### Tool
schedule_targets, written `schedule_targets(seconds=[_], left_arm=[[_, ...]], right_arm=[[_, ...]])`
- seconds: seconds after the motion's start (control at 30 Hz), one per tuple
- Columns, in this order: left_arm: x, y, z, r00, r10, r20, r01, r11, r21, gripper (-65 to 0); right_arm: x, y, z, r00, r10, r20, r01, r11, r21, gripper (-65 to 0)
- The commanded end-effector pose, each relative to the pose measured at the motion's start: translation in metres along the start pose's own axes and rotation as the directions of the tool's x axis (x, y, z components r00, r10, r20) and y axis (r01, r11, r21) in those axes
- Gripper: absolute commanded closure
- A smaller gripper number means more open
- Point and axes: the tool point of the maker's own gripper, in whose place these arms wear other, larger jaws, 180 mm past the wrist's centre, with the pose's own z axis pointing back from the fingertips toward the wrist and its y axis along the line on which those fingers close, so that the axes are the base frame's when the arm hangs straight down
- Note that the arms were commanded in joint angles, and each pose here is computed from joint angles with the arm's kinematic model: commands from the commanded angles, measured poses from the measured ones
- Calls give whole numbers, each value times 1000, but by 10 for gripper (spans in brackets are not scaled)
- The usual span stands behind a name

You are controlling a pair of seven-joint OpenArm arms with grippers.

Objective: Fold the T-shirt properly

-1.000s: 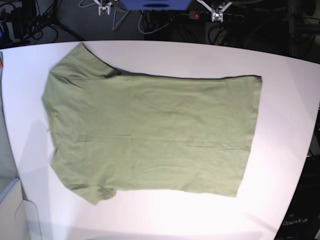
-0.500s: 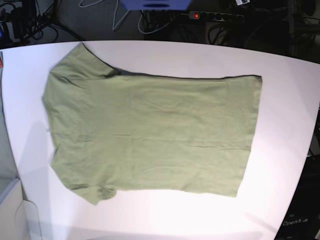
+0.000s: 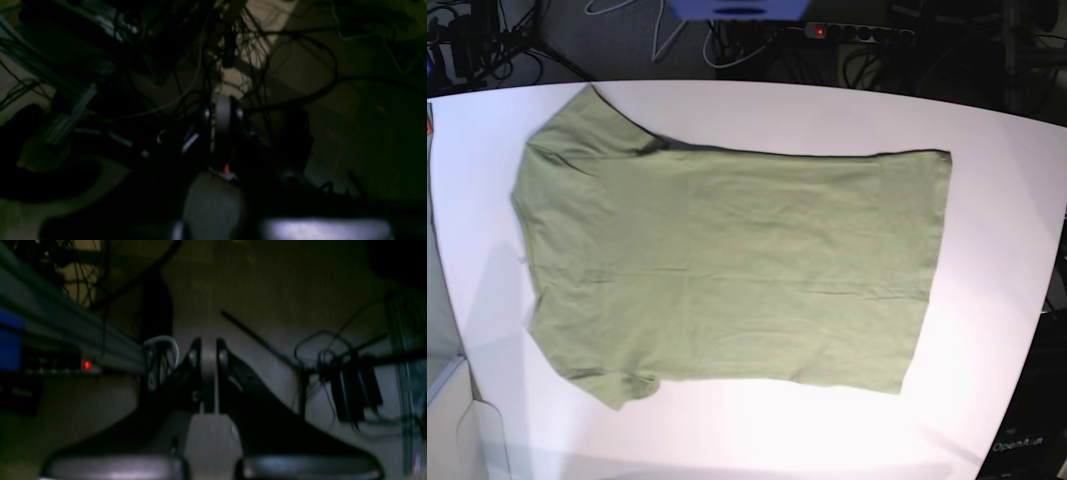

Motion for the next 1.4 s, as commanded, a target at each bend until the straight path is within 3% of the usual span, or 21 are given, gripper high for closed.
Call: schedule_targets(seconds=[0.0, 0.2, 0.33, 0.4, 0.6, 0.77, 0.93, 1.07, 1.17, 1.27, 1.37], left_arm=[[6, 10, 13, 1000, -12, 23, 12, 1000, 6, -11], [47, -10, 30, 982, 8, 186, 7, 997, -79, -11], [100, -40, 53, 939, 65, 337, -13, 988, -156, -11], [118, -52, 58, 930, 80, 358, -13, 982, -187, -11], [155, -97, 34, 953, 69, 294, 22, 956, -293, -11], [178, -108, 8, 967, 13, 253, 63, 955, -289, -11], [212, -101, -16, 965, -57, 256, 117, 967, -226, -11], [235, -96, -27, 965, -114, 237, 162, 968, -192, -11], [249, -89, -32, 962, -153, 227, 192, 968, -162, -11], [261, -83, -38, 957, -184, 226, 217, 968, -130, -11], [269, -76, -44, 955, -207, 212, 232, 967, -103, -11]], right_arm=[[1, -4, 14, 1000, 1, 24, -1, 1000, 0, 0], [36, -16, 31, 984, 48, 173, -50, 999, 8, -1], [66, -17, 43, 959, 66, 275, -72, 997, 14, -1], [78, -17, 48, 948, 71, 312, -80, 997, 17, -1], [122, -25, 60, 898, 99, 428, -104, 995, -12, -3], [155, -37, 55, 869, 136, 476, -115, 991, -73, -10], [194, -43, 30, 873, 160, 460, -128, 987, -99, -141], [231, -41, 20, 861, 164, 482, -128, 986, -107, -255], [245, -36, 11, 877, 137, 461, -91, 989, -120, -358], [261, -38, 4, 876, 60, 478, 4, 991, -132, -437], [267, -39, -6, 871, -115, 478, 183, 978, -99, -503]])
